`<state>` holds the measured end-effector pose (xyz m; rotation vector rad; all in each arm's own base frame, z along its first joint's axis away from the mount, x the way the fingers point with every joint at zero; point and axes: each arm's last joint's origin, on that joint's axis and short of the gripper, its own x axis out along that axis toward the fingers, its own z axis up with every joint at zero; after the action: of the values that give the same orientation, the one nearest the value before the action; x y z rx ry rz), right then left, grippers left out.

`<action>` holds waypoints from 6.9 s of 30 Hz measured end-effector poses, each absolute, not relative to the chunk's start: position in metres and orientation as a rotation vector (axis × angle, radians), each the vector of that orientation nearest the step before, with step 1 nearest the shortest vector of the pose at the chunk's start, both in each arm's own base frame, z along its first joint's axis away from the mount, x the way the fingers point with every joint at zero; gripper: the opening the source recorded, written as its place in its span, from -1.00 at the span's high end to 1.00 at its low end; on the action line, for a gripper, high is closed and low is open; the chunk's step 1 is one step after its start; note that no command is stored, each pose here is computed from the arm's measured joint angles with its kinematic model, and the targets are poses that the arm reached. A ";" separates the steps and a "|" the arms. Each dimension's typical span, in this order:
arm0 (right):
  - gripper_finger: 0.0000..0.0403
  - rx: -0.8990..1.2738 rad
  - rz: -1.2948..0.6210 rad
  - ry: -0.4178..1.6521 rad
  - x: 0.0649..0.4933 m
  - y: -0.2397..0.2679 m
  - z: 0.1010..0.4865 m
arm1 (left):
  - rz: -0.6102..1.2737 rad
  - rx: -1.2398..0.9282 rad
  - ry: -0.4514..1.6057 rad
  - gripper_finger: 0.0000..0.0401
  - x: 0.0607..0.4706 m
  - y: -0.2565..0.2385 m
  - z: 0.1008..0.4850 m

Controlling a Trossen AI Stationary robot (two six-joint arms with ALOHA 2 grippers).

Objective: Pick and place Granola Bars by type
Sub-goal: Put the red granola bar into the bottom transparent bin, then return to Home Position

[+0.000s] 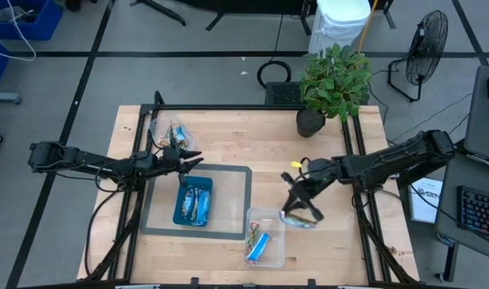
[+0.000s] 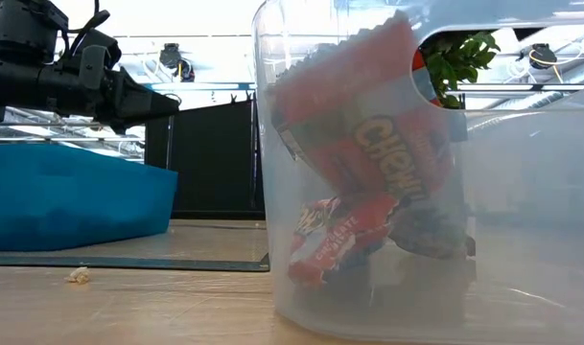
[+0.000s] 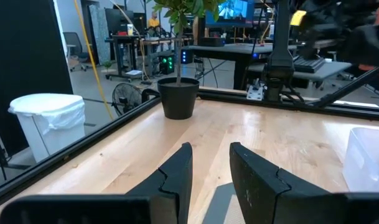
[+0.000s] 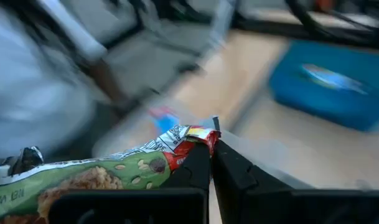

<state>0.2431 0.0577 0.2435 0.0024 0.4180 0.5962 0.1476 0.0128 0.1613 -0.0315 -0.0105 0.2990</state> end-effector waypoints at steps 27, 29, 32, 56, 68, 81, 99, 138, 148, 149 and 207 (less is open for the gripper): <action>1.00 0.057 0.678 0.273 0.265 0.133 0.234 | 0.299 -0.032 -0.010 0.44 0.148 0.013 0.161; 1.00 0.073 0.639 0.330 0.275 0.134 0.229 | 0.299 -0.031 -0.010 0.44 0.148 0.013 0.161; 1.00 0.137 0.589 0.382 0.289 0.135 0.222 | 0.299 -0.032 -0.011 0.44 0.148 0.013 0.161; 1.00 0.164 0.060 0.761 0.306 0.115 0.164 | 0.299 -0.031 -0.009 0.44 0.148 0.013 0.161; 0.80 0.115 0.063 0.758 0.306 0.114 0.164 | 0.299 -0.031 -0.009 0.44 0.148 0.013 0.161; 0.65 0.098 0.140 0.606 0.288 0.111 0.218 | 0.299 -0.031 -0.009 0.44 0.148 0.013 0.161; 0.29 0.072 0.253 0.628 0.274 0.126 0.226 | 0.299 -0.031 -0.009 0.44 0.148 0.013 0.161; -0.01 0.096 -0.198 -0.031 0.135 0.024 0.169 | 0.299 -0.032 -0.014 0.44 0.148 0.013 0.162; 0.02 0.011 -0.224 -0.024 0.136 -0.001 0.170 | 0.299 -0.032 -0.011 0.44 0.148 0.013 0.161; 0.02 0.008 -0.220 -0.020 0.135 -0.002 0.170 | 0.299 -0.032 -0.011 0.44 0.148 0.013 0.161; 0.11 -0.055 -0.236 -0.050 0.107 -0.004 0.175 | 0.213 -0.059 0.082 0.44 0.105 0.009 0.160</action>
<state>0.1069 -0.0044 0.1752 -0.0553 -0.0499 -0.2359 0.1053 0.0090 0.1602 -0.0593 0.0820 0.2125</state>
